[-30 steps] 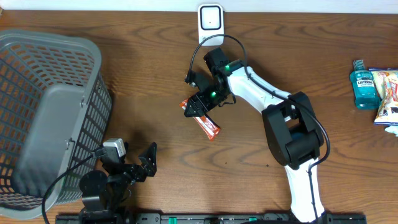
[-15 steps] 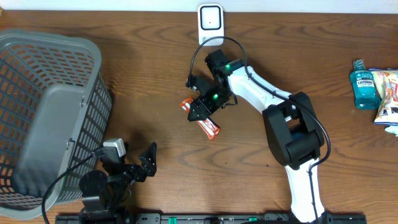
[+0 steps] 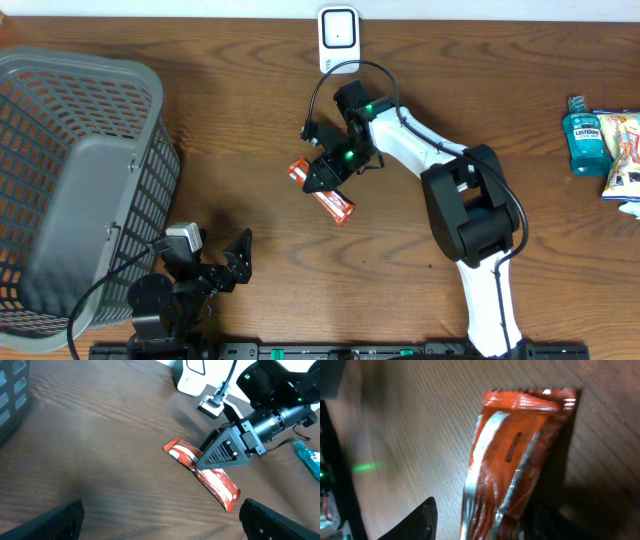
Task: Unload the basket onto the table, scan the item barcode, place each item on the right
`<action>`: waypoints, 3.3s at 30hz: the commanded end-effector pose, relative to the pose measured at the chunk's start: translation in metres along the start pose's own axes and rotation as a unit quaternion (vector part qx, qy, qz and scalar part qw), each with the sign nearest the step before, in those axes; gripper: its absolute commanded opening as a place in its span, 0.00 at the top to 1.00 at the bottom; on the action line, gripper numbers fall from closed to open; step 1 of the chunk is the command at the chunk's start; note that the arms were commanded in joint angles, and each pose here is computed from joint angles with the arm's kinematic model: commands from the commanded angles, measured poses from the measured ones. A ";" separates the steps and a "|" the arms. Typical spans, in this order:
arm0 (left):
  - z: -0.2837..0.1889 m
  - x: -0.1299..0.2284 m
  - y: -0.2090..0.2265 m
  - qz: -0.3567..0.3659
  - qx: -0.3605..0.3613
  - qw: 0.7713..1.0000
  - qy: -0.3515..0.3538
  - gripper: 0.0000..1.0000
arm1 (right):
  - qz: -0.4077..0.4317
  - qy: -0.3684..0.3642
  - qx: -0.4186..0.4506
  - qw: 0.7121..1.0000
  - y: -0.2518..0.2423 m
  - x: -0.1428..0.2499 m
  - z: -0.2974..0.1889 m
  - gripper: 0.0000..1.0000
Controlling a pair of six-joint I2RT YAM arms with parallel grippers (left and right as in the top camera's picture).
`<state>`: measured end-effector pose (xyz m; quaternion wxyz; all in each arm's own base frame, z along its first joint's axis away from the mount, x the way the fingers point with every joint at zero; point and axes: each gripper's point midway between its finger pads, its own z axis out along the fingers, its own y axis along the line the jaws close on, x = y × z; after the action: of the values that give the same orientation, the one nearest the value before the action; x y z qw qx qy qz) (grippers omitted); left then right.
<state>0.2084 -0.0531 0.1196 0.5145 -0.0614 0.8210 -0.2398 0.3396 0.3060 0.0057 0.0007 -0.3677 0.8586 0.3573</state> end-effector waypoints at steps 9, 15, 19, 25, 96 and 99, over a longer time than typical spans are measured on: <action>0.002 0.010 0.003 -0.003 -0.001 1.000 0.015 0.01 | 0.076 0.181 0.149 0.969 -0.079 0.103 0.036 0.99; 0.002 0.010 0.003 -0.003 -0.001 1.000 0.015 0.01 | 0.119 0.146 0.138 0.972 -0.075 0.085 0.033 0.99; 0.002 0.010 0.003 -0.003 -0.001 1.000 0.015 0.01 | 0.258 0.079 0.151 0.951 -0.086 0.058 0.011 0.99; 0.002 0.010 0.003 -0.003 -0.001 1.000 0.015 0.01 | 0.337 -0.007 0.000 0.941 -0.061 0.017 -0.010 0.99; 0.002 0.010 0.003 -0.003 -0.001 1.000 0.015 0.01 | 0.216 0.034 -0.016 0.976 -0.013 0.021 -0.008 0.99; 0.002 0.010 0.003 -0.003 -0.001 1.000 0.015 0.01 | 0.197 0.013 -0.079 0.977 0.011 0.012 -0.024 0.99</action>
<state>0.2084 -0.0531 0.1196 0.5145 -0.0614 0.8210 -0.2398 0.3423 0.2747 0.0037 -0.0977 -0.1726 0.9289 0.3128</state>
